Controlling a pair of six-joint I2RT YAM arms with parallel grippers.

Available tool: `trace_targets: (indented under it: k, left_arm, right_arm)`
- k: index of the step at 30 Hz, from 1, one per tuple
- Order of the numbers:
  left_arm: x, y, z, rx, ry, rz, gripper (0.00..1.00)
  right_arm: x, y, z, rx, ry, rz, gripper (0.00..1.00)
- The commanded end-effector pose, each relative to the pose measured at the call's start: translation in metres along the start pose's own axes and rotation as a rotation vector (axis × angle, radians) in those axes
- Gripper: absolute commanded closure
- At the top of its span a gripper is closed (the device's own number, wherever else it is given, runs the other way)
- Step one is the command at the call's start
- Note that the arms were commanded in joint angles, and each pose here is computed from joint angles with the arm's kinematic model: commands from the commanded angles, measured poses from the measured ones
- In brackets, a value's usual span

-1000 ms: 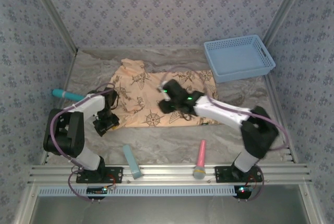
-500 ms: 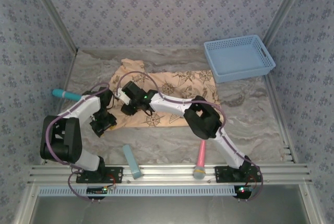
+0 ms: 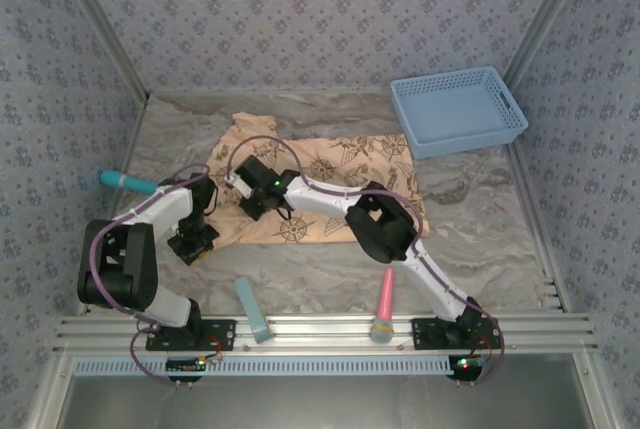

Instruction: Fold the inside-out t-shirt

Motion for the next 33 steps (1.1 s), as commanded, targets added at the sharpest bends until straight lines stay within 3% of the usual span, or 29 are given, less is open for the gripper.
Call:
trace_targets:
  k: [1, 6, 9, 15, 18, 22, 28, 31, 33]
  left_arm:
    - [-0.003, 0.009, -0.005, 0.010, -0.037, -0.045, 0.79]
    - [-0.007, 0.007, -0.003, -0.016, -0.023, -0.048, 0.82]
    - [-0.007, 0.006, -0.002, -0.024, -0.015, -0.033, 0.84]
    - [0.005, 0.002, -0.001, -0.035, 0.006, 0.017, 0.85]
    - [0.019, 0.004, -0.001, -0.037, 0.001, 0.059, 0.84]
    - [0.044, 0.002, -0.001, -0.081, -0.042, 0.118, 0.84]
    - [0.078, -0.029, 0.005, -0.229, -0.143, 0.215, 0.83]
    - [0.081, -0.038, 0.004, -0.258, -0.176, 0.228, 0.80]
    - [0.079, -0.048, 0.005, -0.277, -0.165, 0.269, 0.78]
  right_arm:
    - [0.018, -0.035, -0.013, -0.126, -0.053, 0.029, 1.00]
    - [0.009, -0.074, -0.004, -0.237, -0.083, -0.005, 1.00]
    - [0.013, -0.090, -0.006, -0.306, -0.096, -0.043, 0.92]
    - [0.027, -0.144, 0.016, -0.549, -0.070, 0.046, 0.79]
    - [0.049, -0.148, 0.019, -0.571, -0.082, 0.062, 0.64]
    - [0.086, -0.121, 0.009, -0.481, -0.116, -0.025, 0.58]
    - [0.103, -0.053, -0.001, -0.414, -0.157, -0.071, 0.64]
    - [0.081, -0.027, 0.000, -0.429, -0.170, -0.156, 0.73]
    - [0.062, -0.018, 0.001, -0.432, -0.147, -0.173, 0.85]
Point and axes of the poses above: each hand's point on the last joint's axis, 136 mm out from that joint toward the fingers, its own x axis back along the fingers, its own y axis along the line the jaws close on, z = x × y, the point moved 5 cm from there along x, back along the fingers, and after that the axes turned 9 degrees about x, right-handed, at the moved point
